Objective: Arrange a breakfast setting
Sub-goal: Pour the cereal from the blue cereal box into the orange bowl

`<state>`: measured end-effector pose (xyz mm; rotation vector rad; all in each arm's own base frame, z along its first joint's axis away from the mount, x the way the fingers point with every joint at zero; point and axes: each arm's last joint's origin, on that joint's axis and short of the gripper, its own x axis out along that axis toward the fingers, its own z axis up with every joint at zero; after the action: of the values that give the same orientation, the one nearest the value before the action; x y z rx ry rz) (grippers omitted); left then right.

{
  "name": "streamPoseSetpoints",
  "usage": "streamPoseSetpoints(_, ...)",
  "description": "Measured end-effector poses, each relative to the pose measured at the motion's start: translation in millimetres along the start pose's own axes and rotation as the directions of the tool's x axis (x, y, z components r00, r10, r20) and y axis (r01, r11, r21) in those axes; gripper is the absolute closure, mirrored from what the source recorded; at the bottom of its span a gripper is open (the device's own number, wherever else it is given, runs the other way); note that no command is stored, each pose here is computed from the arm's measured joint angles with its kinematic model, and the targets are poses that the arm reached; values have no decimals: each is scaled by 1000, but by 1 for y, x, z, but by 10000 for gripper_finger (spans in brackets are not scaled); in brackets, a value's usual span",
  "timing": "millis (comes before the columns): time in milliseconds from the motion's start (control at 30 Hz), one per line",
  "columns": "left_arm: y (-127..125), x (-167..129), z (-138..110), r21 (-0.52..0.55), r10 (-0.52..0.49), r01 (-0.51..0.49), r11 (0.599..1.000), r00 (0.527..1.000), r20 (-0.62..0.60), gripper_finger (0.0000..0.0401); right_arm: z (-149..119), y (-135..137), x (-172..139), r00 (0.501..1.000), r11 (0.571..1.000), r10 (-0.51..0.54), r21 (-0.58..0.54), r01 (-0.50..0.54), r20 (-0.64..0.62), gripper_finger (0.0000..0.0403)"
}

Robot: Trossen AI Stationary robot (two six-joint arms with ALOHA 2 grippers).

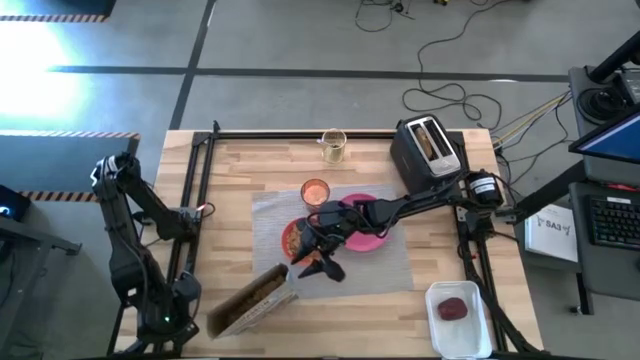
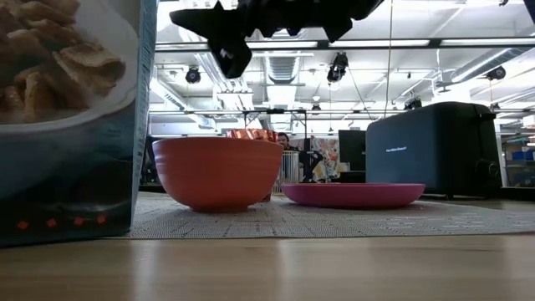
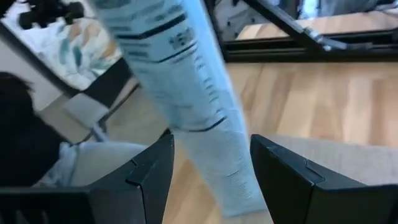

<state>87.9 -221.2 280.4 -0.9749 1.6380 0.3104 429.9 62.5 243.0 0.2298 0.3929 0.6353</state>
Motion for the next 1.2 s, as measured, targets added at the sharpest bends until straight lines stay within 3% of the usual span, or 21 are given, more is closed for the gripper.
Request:
streamPoseSetpoints(267,1,3,-3,15,9,-9,1000,1000,7,226,-1,13,7,999,993,49,-111,-49,-6,202)
streamPoseSetpoints(367,1,3,-4,17,7,-8,1000,1000,5,226,1,14,8,1000,983,-2,-183,6,26,202)
streamPoseSetpoints(500,1,3,-4,18,8,-9,1000,1000,5,226,5,12,7,994,979,-82,-182,95,77,202)
streamPoseSetpoints(800,2,3,-5,25,11,-11,1000,1000,5,226,8,10,8,990,971,-90,-212,112,112,202)
streamPoseSetpoints(1000,2,3,-5,25,11,-11,1000,1000,5,226,7,12,8,994,989,-35,-142,49,100,197)
streamPoseSetpoints(1200,2,3,-5,22,10,-11,1000,1000,5,226,5,22,13,996,987,41,-156,-27,83,156)
